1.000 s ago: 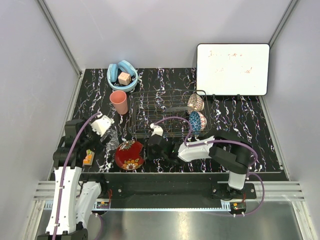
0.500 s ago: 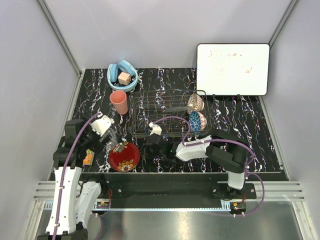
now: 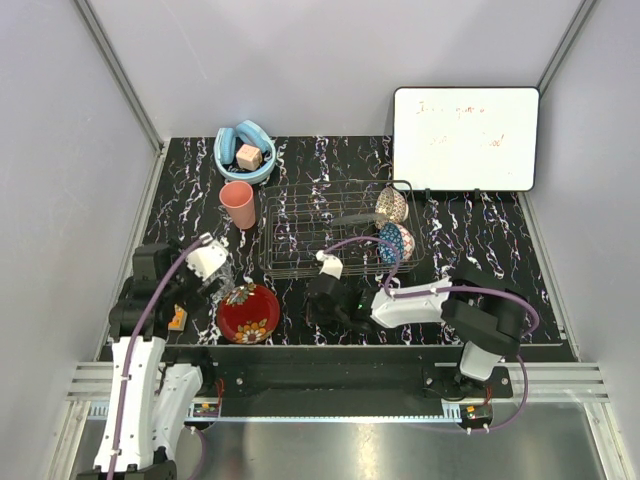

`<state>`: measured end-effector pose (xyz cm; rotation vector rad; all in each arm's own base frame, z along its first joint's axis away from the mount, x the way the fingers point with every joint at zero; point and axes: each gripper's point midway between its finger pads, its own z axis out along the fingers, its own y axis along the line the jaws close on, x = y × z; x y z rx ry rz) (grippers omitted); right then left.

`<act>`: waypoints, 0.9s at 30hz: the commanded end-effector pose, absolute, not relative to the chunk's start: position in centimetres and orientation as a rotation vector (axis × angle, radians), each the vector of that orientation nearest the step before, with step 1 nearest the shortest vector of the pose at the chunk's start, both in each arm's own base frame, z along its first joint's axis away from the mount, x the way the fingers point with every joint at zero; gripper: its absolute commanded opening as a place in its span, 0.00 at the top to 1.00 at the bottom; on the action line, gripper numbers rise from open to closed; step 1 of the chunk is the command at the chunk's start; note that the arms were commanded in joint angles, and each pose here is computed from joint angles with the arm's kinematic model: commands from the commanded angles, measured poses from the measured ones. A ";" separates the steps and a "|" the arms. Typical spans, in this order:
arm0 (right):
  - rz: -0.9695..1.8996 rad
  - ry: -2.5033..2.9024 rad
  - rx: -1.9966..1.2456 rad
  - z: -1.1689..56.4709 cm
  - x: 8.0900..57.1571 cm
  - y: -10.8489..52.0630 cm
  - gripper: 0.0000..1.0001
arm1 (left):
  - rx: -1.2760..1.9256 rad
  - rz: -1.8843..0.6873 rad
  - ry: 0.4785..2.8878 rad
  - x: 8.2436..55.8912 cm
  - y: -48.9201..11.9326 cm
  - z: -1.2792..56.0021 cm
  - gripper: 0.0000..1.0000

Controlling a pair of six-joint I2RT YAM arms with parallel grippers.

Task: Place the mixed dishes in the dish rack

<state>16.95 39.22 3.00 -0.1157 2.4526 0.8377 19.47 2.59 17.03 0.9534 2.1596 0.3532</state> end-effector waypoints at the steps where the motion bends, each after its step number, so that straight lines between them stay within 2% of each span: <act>1: 0.766 2.430 -0.124 4.2 17.2 38.0 0.99 | 1.169 0.537 2.170 18.3 4.9 14.5 0.01; 2: 0.775 2.416 -0.145 4.8 17.3 38.6 0.91 | 1.195 0.561 2.180 17.8 5.3 13.7 0.01; 3: 0.755 2.411 -0.190 4.9 17.1 38.6 0.76 | 1.218 0.573 2.181 17.5 5.4 13.3 0.01; 6: 0.727 2.342 -0.274 6.4 16.6 39.3 0.65 | 1.310 0.597 2.173 16.7 5.7 11.6 0.01; 17: 0.743 2.070 -0.451 11.9 13.3 39.5 0.55 | 1.365 0.421 2.207 17.7 4.0 6.3 0.01; 27: 0.752 1.999 -0.272 15.2 14.2 34.9 0.55 | 1.607 0.201 2.075 19.1 0.4 4.8 0.01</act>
